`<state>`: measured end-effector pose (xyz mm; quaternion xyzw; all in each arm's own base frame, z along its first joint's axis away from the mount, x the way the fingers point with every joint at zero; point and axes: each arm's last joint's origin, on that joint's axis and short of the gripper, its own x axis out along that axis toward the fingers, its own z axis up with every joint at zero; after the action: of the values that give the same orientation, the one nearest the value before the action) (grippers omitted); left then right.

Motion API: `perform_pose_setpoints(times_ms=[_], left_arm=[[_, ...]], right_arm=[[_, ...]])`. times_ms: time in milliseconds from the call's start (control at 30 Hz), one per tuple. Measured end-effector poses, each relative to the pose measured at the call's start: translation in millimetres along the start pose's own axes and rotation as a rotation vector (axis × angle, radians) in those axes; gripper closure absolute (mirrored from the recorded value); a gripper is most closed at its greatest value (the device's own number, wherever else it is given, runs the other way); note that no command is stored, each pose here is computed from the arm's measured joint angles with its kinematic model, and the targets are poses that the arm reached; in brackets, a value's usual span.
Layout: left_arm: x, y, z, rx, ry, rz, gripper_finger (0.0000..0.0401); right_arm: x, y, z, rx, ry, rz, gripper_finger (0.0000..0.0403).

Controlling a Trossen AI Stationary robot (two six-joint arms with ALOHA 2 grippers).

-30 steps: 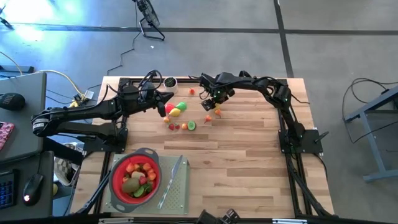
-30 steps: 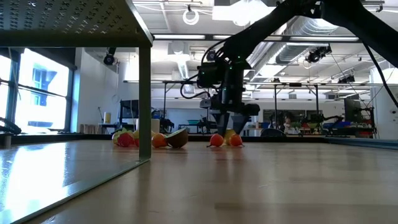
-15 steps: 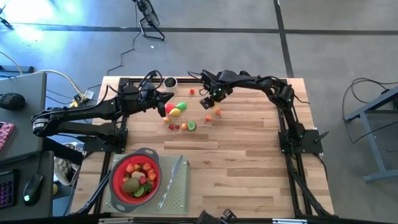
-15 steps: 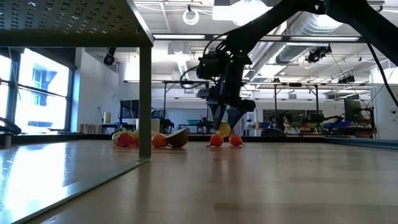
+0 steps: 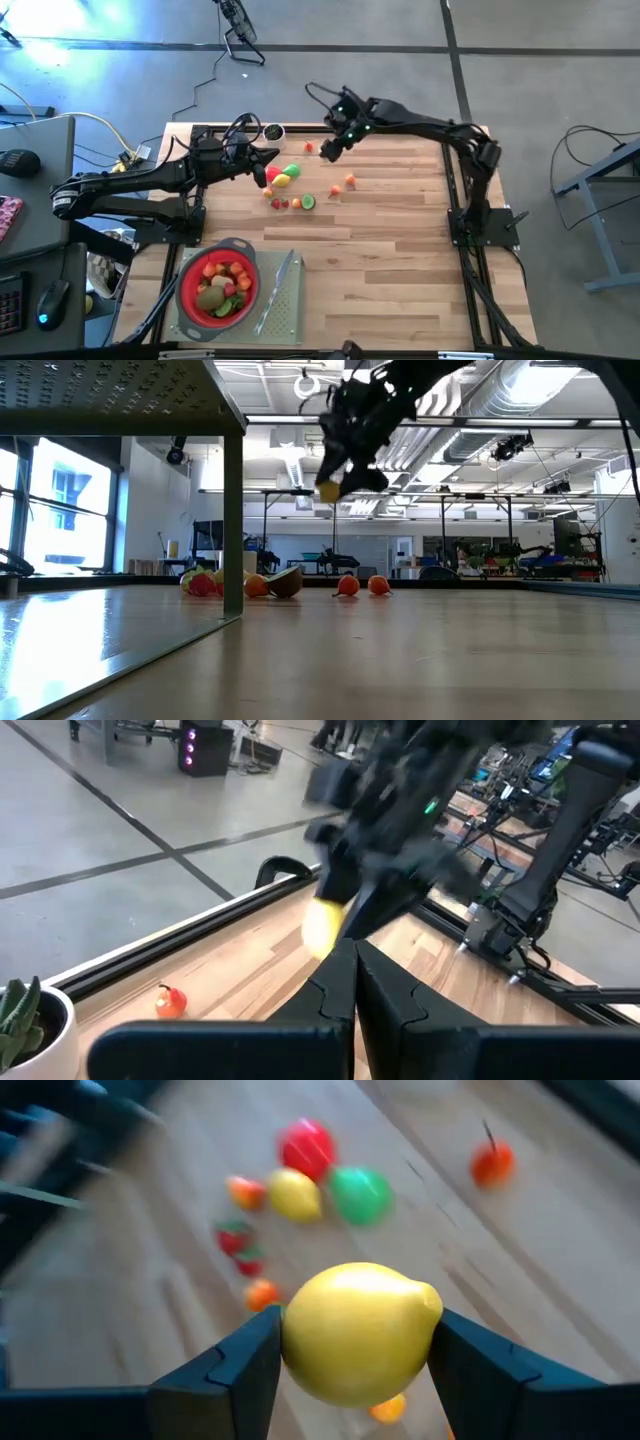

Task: Pick & Place Fruit
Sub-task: Put the lemon into the red strainer bowl on the shelf

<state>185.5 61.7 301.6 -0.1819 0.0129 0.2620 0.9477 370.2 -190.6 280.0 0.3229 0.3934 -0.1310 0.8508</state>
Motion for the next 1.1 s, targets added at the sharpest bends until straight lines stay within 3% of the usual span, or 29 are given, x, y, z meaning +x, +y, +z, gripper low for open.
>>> perform_pose_setpoints(times_ms=[500, 733, 900, 1100], left_arm=[[0, 0, 0, 0.0, -0.001, 0.002, 0.0401], [0, -2, 6, -0.015, -0.057, -0.025, 0.0401], [-3, -10, 21, -0.05, -0.192, -0.148, 0.0401], [-5, -12, 29, -0.176, -0.27, -0.201, 0.0401]], right_arm=[[-90, 64, 17, -0.241, -0.439, 0.174, 0.0195], [-100, 91, 17, -0.35, -0.563, 0.237, 0.0195], [-99, 101, 14, -0.421, -0.602, 0.207, 0.0193], [-97, 109, 11, -0.469, -0.606, 0.199, 0.0194]])
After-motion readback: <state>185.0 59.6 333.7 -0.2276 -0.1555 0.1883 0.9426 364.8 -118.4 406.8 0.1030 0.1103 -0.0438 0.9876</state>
